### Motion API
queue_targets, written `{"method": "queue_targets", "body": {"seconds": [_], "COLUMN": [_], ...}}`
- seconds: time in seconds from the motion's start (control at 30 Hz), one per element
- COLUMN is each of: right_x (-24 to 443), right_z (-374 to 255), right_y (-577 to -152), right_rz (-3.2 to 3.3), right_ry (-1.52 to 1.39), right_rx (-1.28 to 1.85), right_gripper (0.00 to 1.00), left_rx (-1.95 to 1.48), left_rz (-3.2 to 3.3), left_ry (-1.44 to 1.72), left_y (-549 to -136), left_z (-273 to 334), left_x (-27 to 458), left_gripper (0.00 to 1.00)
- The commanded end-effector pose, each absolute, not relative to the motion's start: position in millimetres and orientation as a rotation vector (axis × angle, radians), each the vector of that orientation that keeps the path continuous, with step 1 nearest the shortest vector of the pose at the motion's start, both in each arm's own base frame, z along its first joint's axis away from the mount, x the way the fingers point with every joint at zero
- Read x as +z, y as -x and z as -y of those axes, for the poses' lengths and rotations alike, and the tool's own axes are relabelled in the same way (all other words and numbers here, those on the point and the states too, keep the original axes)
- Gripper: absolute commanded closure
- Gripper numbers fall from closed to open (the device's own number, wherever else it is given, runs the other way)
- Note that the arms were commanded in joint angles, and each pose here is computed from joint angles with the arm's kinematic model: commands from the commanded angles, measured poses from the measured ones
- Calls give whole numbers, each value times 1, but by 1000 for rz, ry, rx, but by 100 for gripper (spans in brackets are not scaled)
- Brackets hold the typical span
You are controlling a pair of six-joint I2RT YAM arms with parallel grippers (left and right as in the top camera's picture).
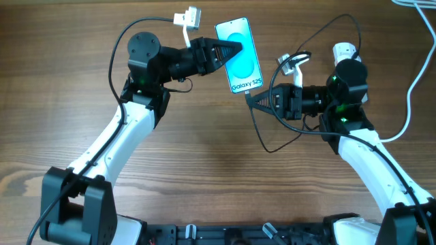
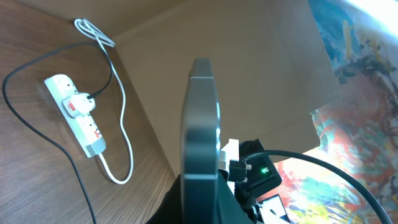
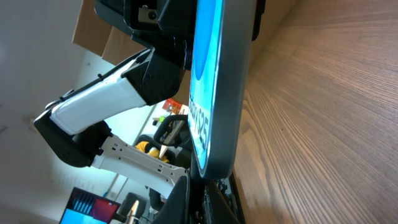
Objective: Plug charger to phone and switch on socket
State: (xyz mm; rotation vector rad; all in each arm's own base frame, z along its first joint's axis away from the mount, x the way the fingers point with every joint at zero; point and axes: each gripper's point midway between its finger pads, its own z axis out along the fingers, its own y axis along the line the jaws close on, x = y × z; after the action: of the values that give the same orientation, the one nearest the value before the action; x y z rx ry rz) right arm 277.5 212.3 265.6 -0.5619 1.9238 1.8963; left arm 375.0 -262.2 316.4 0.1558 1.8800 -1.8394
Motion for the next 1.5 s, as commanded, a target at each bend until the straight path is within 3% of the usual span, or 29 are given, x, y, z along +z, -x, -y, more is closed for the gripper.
{"method": "queue_targets", "body": {"seconds": [0.0,1.47], "right_x": [265,269], "right_z": [-214,-214], "right_y": [-280,-271], "right_rz": [-1914,-1949], "right_ry": [575,571], "right_rx": [1886,1961], "right_gripper": [96,96], "left_rx": [-1832,-1865], "left_rz": [-1852,-1792], "left_ry": [-216,-342], "left_y": [-373,-359], "left_z": [258,261], "left_x": [326,340], "left_gripper": [96,96]}}
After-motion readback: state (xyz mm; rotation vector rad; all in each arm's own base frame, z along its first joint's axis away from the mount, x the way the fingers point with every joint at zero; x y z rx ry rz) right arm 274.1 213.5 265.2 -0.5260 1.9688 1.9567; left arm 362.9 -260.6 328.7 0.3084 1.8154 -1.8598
